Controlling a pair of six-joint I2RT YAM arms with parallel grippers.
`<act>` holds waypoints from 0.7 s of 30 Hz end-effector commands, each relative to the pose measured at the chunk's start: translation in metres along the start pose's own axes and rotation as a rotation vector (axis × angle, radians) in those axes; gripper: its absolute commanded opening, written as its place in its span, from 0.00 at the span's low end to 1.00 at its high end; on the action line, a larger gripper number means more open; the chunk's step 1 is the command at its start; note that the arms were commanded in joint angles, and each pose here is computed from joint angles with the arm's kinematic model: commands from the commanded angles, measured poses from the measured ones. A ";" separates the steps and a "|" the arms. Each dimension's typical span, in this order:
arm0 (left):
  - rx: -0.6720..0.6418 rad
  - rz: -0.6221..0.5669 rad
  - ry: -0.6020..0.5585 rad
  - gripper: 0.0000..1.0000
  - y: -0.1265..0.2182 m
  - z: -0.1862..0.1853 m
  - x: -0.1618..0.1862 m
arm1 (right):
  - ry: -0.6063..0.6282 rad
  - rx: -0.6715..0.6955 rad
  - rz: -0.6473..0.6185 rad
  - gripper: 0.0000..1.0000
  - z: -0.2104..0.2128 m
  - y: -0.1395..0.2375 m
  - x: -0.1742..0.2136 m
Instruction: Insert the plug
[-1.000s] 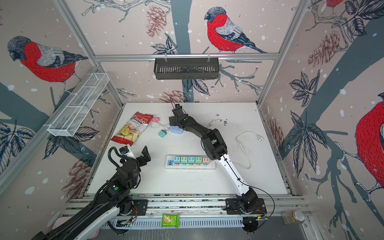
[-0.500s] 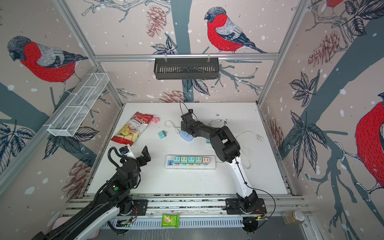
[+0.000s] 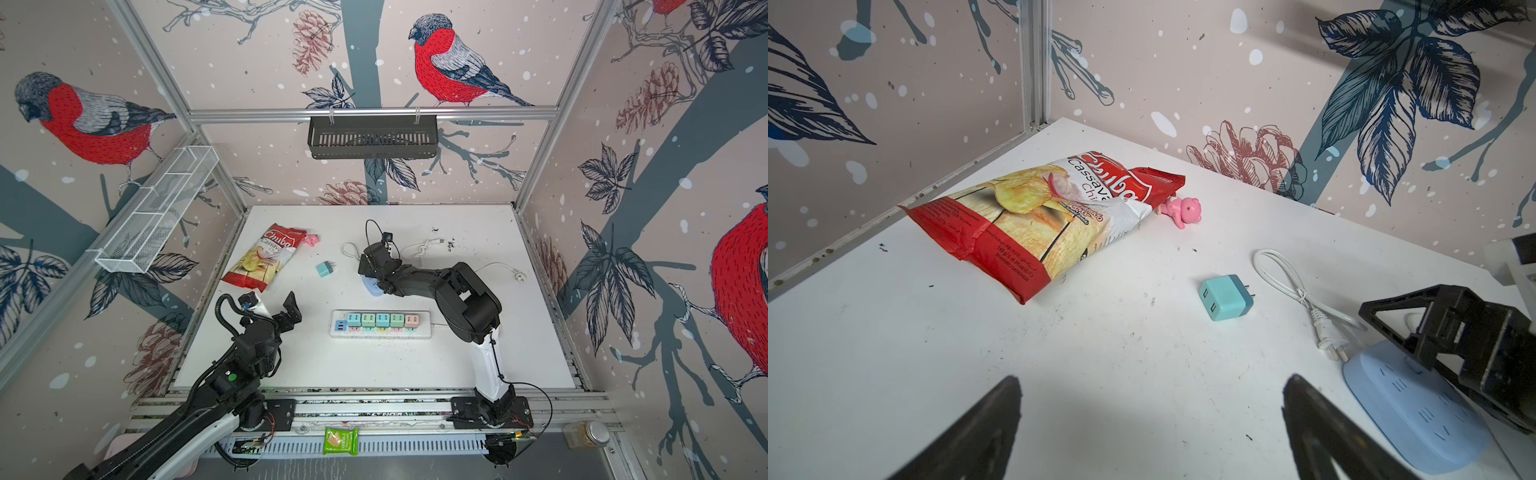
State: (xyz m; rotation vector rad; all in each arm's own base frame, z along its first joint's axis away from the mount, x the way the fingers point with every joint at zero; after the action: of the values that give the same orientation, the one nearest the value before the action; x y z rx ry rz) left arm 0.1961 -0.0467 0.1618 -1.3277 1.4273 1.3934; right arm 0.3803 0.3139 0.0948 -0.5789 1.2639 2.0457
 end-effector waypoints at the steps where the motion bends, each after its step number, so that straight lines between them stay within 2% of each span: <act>1: 0.004 -0.022 0.023 0.97 0.000 -0.001 -0.004 | -0.093 -0.089 -0.055 0.97 0.013 0.012 -0.003; 12: 0.010 -0.031 0.032 0.97 0.002 0.000 -0.004 | -0.080 -0.157 -0.081 0.96 0.029 0.044 0.008; 17: 0.016 -0.033 0.047 0.97 0.001 -0.001 -0.005 | 0.084 -0.093 -0.126 0.98 0.044 0.059 -0.003; 21: 0.046 -0.033 0.109 0.97 0.001 -0.007 -0.011 | 0.219 -0.025 -0.160 1.00 0.051 0.076 -0.010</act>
State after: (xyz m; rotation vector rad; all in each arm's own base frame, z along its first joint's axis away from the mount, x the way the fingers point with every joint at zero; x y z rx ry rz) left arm 0.1955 -0.0469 0.1617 -1.3461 1.4436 1.3732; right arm 0.3339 0.3433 0.1662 -0.7956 1.1132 2.0215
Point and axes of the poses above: each gripper's point midway between its finger pads, its own y axis back along the fingers, its own z axis along the line the jaws close on, x = y × z, the point moved 6 cm from there along y, back along the fingers, and after that the axes turned 7 degrees about -y, right-handed, at the moved point
